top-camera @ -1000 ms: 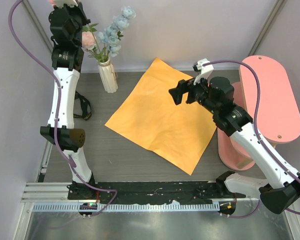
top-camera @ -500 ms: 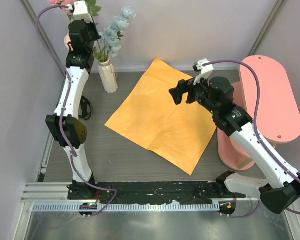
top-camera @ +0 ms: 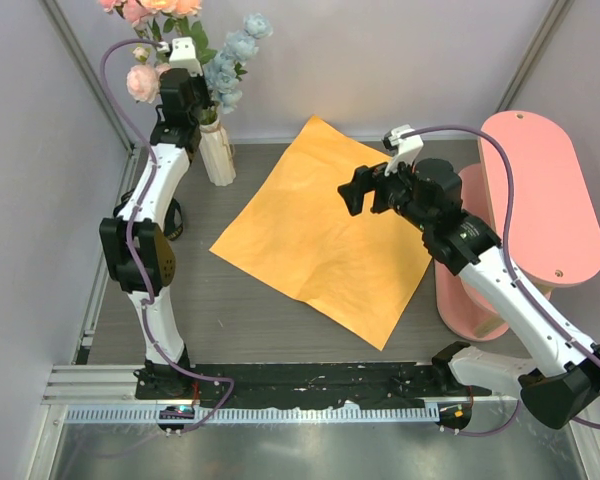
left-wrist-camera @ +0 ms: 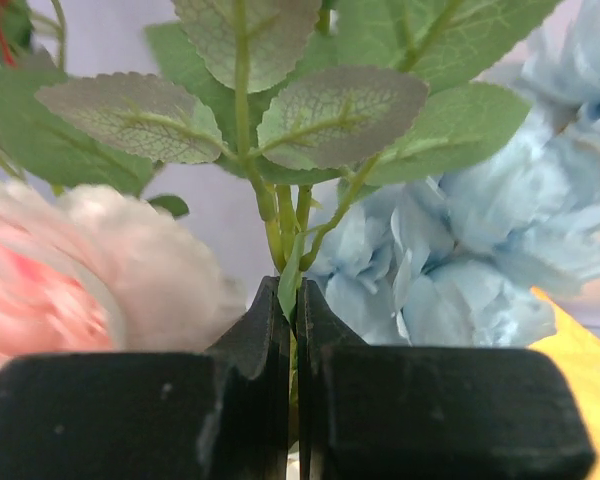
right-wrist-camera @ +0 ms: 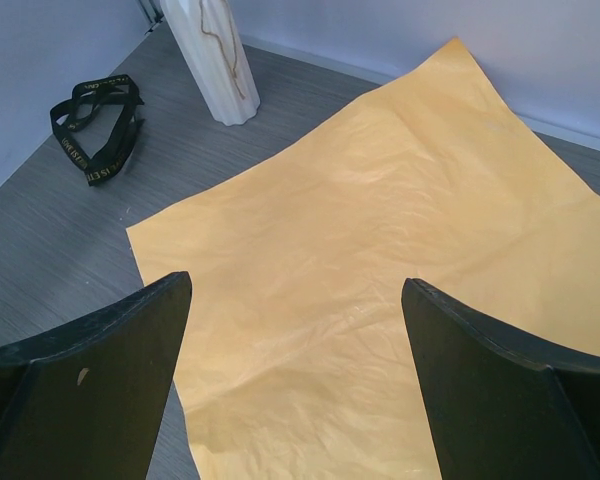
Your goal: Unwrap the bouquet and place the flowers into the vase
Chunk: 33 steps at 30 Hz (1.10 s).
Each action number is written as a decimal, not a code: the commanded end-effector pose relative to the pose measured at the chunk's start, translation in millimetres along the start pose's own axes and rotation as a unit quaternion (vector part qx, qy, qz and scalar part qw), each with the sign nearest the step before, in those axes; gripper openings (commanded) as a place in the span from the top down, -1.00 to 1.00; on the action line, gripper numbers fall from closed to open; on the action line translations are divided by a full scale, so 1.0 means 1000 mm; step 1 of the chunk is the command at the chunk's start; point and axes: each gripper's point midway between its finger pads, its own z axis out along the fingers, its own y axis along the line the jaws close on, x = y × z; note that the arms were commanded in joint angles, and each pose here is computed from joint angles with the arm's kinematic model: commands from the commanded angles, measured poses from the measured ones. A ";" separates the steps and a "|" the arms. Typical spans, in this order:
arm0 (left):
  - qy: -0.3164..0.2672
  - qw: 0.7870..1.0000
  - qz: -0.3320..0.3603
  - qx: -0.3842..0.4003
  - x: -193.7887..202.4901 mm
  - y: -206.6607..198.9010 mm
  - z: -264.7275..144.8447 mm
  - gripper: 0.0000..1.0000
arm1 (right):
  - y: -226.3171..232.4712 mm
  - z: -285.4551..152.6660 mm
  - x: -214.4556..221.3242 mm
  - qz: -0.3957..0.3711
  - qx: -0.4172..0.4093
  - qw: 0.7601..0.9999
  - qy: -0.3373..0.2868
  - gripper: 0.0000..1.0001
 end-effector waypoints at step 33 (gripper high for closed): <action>0.066 0.982 -0.149 0.094 -0.008 -0.023 -0.140 -0.73 | -0.037 -0.042 -0.003 0.069 0.127 0.990 0.001 -0.86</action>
